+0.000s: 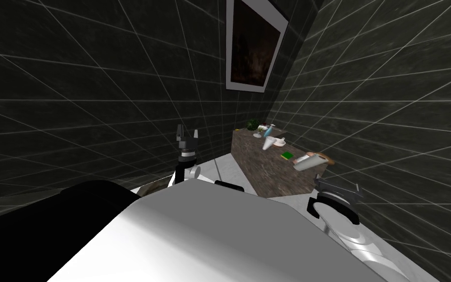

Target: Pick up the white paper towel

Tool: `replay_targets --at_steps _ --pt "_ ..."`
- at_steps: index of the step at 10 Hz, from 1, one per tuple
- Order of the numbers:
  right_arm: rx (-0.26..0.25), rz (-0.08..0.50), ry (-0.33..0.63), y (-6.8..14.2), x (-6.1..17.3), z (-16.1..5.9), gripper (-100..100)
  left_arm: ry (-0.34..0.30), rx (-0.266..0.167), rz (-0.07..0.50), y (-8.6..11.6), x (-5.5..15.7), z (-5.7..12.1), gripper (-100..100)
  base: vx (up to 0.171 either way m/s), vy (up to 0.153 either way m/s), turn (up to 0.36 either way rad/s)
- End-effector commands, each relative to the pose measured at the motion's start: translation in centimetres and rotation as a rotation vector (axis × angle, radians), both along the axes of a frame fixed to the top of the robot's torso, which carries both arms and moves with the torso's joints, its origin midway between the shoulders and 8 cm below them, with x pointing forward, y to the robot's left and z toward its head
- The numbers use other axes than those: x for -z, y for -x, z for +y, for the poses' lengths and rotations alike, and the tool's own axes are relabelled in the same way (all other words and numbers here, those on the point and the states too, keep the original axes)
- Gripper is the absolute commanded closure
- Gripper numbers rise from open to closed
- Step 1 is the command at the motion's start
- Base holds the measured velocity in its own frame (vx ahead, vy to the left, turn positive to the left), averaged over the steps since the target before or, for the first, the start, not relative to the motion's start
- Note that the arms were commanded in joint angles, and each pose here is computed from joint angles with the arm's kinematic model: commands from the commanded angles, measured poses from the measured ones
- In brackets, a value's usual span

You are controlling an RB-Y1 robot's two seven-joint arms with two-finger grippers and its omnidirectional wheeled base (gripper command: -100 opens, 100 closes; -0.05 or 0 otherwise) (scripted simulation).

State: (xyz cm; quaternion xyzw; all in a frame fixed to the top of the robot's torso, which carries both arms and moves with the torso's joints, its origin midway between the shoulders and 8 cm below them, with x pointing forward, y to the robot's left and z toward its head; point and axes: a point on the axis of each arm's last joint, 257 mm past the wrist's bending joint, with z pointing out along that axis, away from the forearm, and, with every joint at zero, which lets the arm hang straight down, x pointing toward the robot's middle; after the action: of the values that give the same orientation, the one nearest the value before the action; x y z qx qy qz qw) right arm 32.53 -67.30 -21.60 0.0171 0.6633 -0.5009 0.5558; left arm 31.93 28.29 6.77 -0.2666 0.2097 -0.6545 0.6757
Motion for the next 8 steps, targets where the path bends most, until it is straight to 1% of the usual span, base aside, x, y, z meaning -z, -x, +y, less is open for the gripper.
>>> replay_targets --at_steps 1,2,4,5,7,8 --pt "0.002 0.06 0.092 0.5 -0.5 -0.3 -100 0.0 0.0 0.0 0.0 0.0 0.0 0 -0.048 0.029 -0.021" --pt "0.004 0.07 0.103 0.5 -0.5 -0.3 -100 0.0 0.0 0.0 0.0 0.0 0.0 0 -0.037 0.024 -0.013" --pt "0.006 0.155 0.229 1.3 -1.0 -0.7 -100 0.0 0.0 0.0 0.0 0.0 0.0 0 -0.034 0.016 -0.012" --pt "0.009 0.167 0.243 1.3 -1.0 -0.7 -100 0.0 0.0 0.0 0.0 0.0 0.0 0 -0.033 0.014 -0.005" --pt "0.01 0.256 0.373 2.2 -1.3 -1.0 -100 0.0 0.0 0.0 0.0 0.0 0.0 0 -0.038 0.008 0.003" --pt "0.013 0.269 0.388 2.2 -1.3 -1.0 -100 0.0 0.0 0.0 0.0 0.0 0.0 0 -0.033 0.004 -0.001"
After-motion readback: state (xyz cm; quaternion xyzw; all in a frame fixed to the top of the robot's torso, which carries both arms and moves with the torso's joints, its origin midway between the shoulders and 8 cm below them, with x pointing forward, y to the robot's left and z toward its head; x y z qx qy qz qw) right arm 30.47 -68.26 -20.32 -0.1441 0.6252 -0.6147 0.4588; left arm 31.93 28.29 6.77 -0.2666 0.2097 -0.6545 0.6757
